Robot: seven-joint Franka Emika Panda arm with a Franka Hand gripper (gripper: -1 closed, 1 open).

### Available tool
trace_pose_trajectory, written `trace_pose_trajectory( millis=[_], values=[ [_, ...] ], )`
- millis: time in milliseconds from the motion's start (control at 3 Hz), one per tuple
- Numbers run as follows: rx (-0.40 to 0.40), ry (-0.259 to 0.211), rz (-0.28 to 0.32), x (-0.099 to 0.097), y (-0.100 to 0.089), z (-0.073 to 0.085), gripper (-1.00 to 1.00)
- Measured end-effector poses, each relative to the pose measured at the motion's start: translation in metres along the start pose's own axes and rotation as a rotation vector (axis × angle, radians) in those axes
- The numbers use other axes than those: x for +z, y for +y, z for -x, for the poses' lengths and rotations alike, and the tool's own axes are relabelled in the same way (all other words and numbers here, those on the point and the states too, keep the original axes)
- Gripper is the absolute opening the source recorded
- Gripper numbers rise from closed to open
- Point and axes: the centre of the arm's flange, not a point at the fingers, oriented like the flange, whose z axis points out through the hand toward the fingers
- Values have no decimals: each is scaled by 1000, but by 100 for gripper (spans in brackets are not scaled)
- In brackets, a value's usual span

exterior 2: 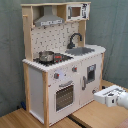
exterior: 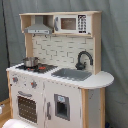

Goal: Play with the kitchen

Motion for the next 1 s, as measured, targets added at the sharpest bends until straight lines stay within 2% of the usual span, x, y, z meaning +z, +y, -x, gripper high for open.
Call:
trace_pose_trajectory(
  millis=[667,1000],
  values=[
    [-12,-40,-59,28,27,59,100],
    [-19,-47,-82,43,31,89,100]
  ],
)
